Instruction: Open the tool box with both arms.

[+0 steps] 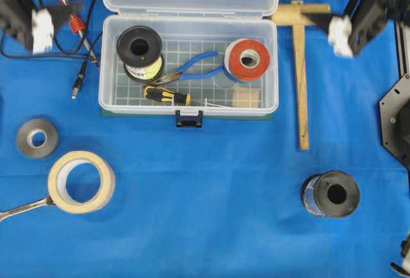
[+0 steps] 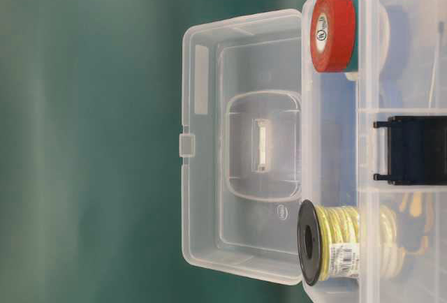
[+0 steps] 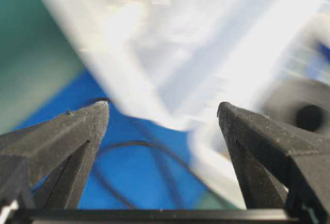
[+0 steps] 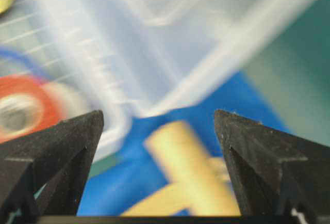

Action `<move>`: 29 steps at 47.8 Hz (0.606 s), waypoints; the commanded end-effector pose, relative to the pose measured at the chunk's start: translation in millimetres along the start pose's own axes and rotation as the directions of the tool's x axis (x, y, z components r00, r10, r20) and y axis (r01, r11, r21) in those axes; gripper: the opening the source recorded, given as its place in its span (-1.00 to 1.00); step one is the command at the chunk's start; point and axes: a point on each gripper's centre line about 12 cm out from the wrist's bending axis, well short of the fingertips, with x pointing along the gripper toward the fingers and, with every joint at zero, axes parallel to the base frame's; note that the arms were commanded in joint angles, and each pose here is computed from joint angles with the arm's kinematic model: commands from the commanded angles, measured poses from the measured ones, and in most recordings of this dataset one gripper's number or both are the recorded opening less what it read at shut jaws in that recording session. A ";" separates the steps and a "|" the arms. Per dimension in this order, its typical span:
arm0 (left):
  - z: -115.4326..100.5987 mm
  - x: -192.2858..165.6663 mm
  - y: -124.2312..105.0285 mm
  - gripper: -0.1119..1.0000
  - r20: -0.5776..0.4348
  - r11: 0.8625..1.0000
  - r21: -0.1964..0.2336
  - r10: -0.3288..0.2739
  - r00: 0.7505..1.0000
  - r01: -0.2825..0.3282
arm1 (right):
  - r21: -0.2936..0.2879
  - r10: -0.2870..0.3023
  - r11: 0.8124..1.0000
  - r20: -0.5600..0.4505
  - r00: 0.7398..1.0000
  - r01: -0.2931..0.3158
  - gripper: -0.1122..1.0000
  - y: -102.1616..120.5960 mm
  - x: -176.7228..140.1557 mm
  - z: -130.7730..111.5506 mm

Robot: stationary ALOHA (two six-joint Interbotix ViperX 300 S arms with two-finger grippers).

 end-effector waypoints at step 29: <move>-23.9 -38.5 -92.4 0.83 -0.162 0.900 0.159 -0.382 0.910 0.406 | -0.207 0.334 0.899 -0.247 0.910 -0.386 0.73 106.8 -14.0 -39.0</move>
